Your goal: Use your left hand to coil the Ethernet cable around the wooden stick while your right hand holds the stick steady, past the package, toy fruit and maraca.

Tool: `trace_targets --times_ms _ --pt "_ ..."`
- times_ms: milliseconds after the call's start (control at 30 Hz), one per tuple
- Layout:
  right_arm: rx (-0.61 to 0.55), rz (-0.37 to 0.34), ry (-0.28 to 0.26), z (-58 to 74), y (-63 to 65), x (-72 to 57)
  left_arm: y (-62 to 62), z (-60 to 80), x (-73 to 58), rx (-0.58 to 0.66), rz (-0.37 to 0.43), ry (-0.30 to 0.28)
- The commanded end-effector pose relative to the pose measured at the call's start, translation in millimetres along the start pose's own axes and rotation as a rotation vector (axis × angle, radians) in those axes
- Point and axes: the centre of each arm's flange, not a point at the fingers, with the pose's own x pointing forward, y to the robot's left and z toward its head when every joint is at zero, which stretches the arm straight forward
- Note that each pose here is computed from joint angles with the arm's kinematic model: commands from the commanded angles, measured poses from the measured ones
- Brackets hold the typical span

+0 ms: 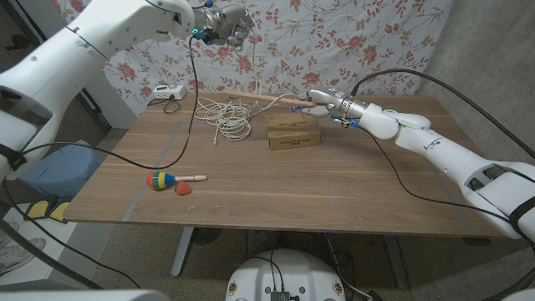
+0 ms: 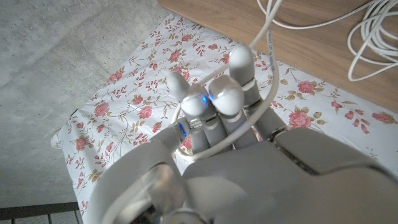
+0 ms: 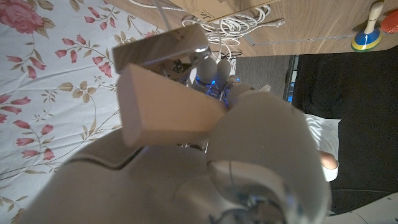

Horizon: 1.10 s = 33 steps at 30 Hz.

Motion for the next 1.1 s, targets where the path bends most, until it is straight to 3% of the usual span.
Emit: trace_targets --times_ms 33,300,667,867,1100 --pt "0.018 0.024 0.043 -9.3 6.7 15.7 -8.8 31.2 -5.4 0.037 0.001 -0.127" --pt "0.014 0.016 0.076 -13.1 7.9 21.9 -24.8 40.7 -4.5 -0.004 -0.04 -0.198" --pt "0.027 0.008 0.118 -20.7 10.7 27.5 -43.3 64.5 -15.5 0.019 -0.074 -0.294" --pt "0.018 -0.01 0.148 -25.3 9.9 29.0 -55.4 68.7 -19.1 0.023 -0.104 -0.307" --pt "0.023 -0.029 0.177 -30.5 10.2 29.1 -61.4 74.9 -28.3 0.044 -0.115 -0.296"
